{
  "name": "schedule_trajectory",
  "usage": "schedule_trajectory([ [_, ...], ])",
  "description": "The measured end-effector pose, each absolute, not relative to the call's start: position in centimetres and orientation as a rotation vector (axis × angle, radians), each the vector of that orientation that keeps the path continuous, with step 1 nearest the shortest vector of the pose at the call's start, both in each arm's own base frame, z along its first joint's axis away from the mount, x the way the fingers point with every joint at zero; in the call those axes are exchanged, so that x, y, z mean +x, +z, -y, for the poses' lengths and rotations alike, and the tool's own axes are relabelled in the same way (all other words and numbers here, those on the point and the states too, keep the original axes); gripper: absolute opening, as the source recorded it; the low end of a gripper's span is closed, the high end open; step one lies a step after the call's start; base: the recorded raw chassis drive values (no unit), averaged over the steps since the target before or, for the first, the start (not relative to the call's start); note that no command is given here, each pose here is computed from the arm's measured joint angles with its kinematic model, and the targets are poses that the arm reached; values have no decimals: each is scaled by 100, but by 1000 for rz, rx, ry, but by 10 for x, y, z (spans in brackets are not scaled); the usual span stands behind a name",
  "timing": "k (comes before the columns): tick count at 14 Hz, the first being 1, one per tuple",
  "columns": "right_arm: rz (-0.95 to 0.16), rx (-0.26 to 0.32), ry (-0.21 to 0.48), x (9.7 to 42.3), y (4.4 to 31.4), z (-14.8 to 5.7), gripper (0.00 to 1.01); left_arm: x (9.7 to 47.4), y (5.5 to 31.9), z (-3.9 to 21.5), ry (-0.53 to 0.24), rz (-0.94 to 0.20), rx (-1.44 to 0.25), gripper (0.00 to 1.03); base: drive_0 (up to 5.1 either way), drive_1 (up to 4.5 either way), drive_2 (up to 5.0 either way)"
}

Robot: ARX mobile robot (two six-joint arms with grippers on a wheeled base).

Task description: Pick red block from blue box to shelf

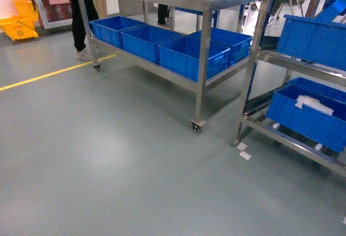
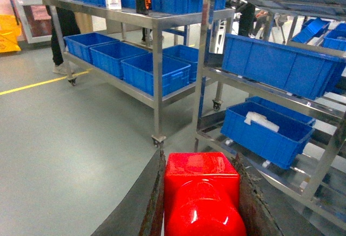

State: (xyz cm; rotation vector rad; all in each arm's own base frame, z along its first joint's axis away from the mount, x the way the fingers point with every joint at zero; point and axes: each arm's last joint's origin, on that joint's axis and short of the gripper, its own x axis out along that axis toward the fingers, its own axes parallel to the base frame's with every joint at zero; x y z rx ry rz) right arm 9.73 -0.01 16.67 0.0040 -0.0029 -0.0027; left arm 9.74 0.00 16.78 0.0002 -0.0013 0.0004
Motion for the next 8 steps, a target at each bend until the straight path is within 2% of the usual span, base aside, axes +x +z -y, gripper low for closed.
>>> schedule_trajectory([
  [8, 2, 4, -3, 97, 167, 0, 28, 97, 168, 0, 0, 1, 0, 98, -156, -156, -156],
])
